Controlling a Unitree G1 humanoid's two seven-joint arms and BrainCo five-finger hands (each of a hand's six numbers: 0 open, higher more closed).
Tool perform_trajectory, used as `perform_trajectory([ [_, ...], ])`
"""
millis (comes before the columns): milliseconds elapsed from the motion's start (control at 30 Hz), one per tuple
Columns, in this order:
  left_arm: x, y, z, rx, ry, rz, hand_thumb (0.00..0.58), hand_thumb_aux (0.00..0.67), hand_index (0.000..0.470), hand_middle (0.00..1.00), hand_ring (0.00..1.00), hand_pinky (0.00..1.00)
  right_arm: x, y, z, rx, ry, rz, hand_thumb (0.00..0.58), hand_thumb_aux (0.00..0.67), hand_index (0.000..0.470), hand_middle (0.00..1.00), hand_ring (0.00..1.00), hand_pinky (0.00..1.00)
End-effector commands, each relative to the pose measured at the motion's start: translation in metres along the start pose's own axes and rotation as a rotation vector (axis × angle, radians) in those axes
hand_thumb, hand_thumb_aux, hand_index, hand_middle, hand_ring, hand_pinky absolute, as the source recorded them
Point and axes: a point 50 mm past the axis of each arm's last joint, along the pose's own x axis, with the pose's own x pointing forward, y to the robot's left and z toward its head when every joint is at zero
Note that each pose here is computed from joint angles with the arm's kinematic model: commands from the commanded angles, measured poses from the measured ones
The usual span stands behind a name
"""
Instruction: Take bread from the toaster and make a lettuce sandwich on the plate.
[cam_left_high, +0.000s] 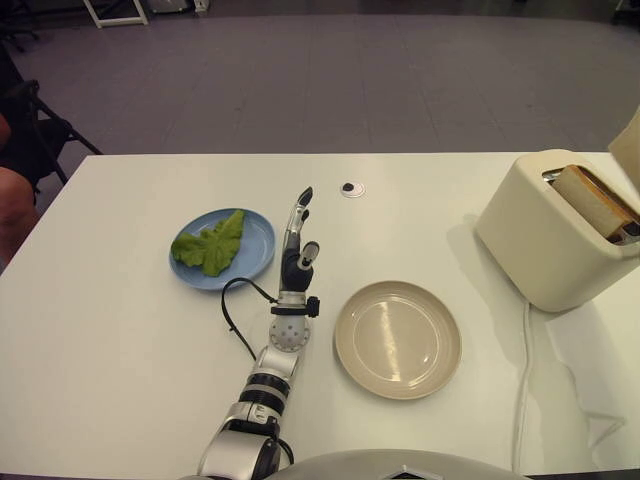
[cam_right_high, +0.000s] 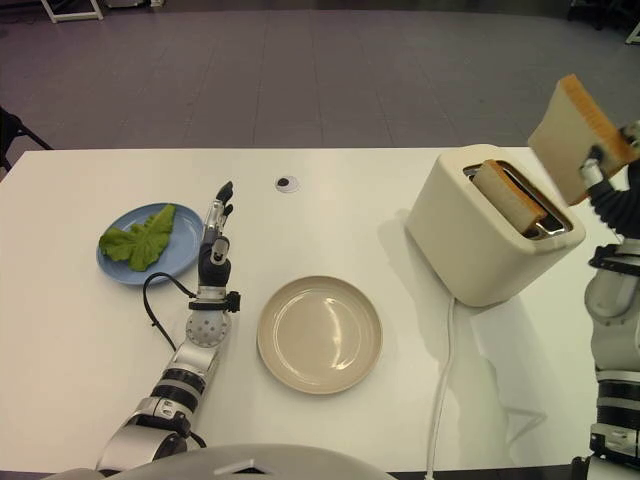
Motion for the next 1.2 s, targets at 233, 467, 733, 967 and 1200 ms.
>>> perform_trajectory([
  [233,0.002,-0.002,-0.001,0.006,0.010,-0.014,0.000,0.000,0.000,0.00,0.00,0.00,-0.114,0.068,0.144,1.144,-0.061,1.029,0.580,0.670,0.470,0.95,0.95,0.95],
  [467,0.006,-0.003,-0.001,0.005,0.005,-0.013,0.000,0.000,0.000,0.00,0.00,0.00,-0.157,0.081,0.150,1.101,-0.105,1.327,0.580,0.670,0.470,0.96,0.96,0.96],
  [733,0.007,0.001,0.000,0.012,-0.008,-0.015,0.000,0.000,0.000,0.00,0.00,0.00,-0.146,0.086,0.133,0.807,-0.234,1.291,0.000,0.000,0.000,0.00,0.00,0.00],
  [967,0.027,0.039,0.036,0.113,-0.228,0.021,0.000,0.000,0.000,0.00,0.00,0.00,-0.131,0.085,0.133,0.731,-0.250,1.150,0.000,0.000,0.000,0.00,0.00,0.00],
  [1200,0.037,0.156,-0.002,1.117,0.017,-0.188,0.000,0.000,0.000,0.00,0.00,0.00,-0.130,0.088,0.130,0.734,-0.198,1.070,0.000,0.000,0.000,0.00,0.00,0.00],
])
